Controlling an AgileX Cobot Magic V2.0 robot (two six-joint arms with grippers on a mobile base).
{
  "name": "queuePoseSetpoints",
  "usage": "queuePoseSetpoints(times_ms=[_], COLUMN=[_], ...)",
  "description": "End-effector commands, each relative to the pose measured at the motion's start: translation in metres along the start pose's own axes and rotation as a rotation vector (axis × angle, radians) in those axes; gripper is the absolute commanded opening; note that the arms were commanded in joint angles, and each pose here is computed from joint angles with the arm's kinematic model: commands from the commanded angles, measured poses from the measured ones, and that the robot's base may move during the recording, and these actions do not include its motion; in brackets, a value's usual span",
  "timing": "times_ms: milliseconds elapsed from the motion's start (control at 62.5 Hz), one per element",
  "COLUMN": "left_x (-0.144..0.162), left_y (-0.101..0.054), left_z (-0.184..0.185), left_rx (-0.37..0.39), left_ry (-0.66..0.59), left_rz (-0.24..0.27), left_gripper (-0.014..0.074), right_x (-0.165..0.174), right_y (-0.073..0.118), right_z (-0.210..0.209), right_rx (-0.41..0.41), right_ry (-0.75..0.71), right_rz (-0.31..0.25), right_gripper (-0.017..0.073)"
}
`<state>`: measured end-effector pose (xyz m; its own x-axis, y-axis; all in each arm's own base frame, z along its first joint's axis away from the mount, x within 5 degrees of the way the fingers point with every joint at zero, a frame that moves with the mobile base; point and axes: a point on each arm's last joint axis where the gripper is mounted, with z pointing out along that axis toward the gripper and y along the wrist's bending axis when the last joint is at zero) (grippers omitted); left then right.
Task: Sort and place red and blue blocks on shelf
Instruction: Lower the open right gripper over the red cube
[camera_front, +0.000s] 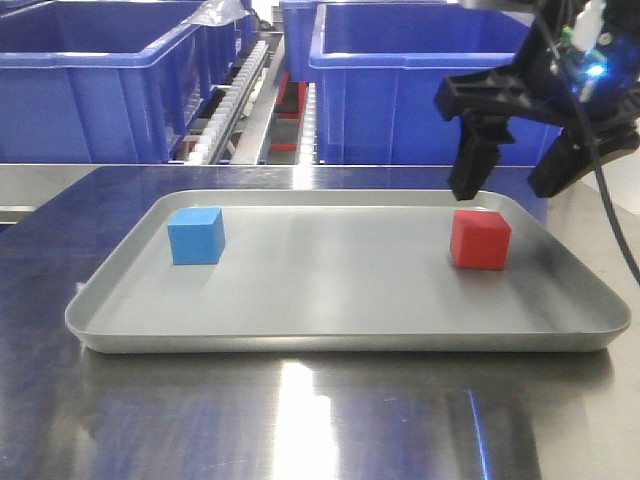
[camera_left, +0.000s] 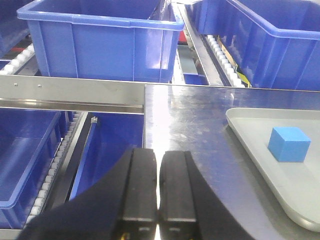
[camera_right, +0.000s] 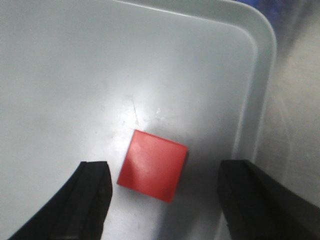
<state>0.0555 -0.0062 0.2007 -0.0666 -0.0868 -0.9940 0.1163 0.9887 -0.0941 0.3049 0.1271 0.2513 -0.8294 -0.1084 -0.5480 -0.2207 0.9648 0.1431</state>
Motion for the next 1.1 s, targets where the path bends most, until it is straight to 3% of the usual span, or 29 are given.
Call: queuePoseSetpoints(times_ms=[0,1088], left_x=[0.005,0.005], left_y=[0.000,0.000], left_z=[0.001,0.001], left_rx=[0.014,0.014], left_ry=[-0.053,-0.053], left_rz=[-0.003,-0.003], left_gripper=[0.0129,0.0129], right_x=[-0.018,-0.018], right_y=[0.005,0.005], right_z=[-0.012,0.029], right_rx=[-0.023,-0.023], right_ry=[-0.099,-0.021], right_rz=[0.000,0.035], right_gripper=[0.0564,0.0562])
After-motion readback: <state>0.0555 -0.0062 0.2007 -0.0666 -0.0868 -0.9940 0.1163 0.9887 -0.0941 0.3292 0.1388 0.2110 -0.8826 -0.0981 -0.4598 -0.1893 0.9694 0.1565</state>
